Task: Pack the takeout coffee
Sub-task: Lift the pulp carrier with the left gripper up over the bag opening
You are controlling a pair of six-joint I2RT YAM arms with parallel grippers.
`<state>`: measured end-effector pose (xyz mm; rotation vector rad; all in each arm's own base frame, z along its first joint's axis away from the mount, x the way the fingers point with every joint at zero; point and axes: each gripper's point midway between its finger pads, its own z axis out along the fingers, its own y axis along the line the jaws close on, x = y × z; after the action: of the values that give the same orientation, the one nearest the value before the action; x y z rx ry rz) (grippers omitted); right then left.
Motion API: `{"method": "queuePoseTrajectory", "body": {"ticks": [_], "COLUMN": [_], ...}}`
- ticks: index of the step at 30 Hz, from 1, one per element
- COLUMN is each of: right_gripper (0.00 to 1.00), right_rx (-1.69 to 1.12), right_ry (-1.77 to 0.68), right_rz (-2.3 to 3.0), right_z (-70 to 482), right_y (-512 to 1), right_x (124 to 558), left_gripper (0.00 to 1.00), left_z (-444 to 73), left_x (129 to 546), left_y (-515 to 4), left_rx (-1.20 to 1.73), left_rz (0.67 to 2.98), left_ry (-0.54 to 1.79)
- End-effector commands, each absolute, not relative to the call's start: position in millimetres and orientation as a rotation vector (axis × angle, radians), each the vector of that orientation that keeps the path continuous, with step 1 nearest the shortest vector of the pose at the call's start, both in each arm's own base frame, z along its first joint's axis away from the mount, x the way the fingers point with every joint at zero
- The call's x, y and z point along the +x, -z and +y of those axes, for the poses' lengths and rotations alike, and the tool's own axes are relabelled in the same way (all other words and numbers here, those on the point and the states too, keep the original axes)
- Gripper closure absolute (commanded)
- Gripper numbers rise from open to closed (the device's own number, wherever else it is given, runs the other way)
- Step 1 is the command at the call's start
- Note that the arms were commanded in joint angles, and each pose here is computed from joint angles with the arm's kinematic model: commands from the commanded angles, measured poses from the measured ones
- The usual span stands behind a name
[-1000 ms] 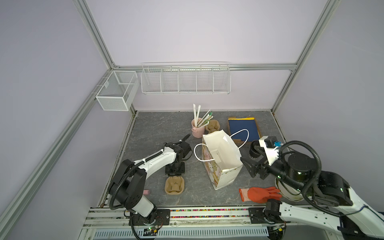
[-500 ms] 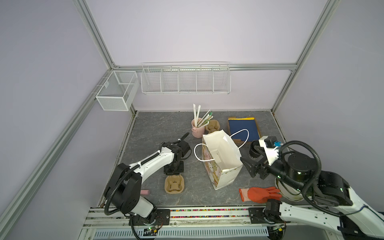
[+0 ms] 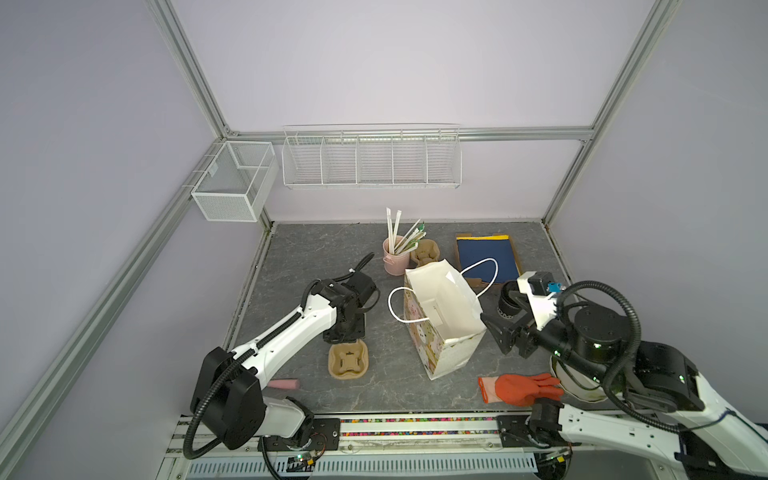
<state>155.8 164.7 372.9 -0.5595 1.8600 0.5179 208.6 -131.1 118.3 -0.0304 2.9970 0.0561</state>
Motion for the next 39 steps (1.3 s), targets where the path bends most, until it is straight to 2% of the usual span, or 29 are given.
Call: {"method": "queuePoseTrajectory", "body": {"ticks": [1,8,16,39], "right_gripper": [0.08,0.08,0.08,0.08], "right_rx": [-0.52,-0.482,-0.437,-0.346], "right_ry": [-0.507,-0.463,-0.411,-0.295], "right_rz": [1.838,1.831,1.819,1.819], "right_z": [160,150,137,117], "right_y": [-379,-381,-385,-379], "right_x": [160,164,168,178], "left_gripper": [1.0,1.0,1.0,1.0], "left_z": [-127,-126,-133,-137], "left_x": [207,211,214,202], "left_y": [-140,-167,-214,-347], "left_rx": [-0.019,-0.019,-0.003,0.013], "left_rz": [2.968,2.907,2.812,2.587], "left_ry": [-0.063,-0.026,0.115,0.297]}}
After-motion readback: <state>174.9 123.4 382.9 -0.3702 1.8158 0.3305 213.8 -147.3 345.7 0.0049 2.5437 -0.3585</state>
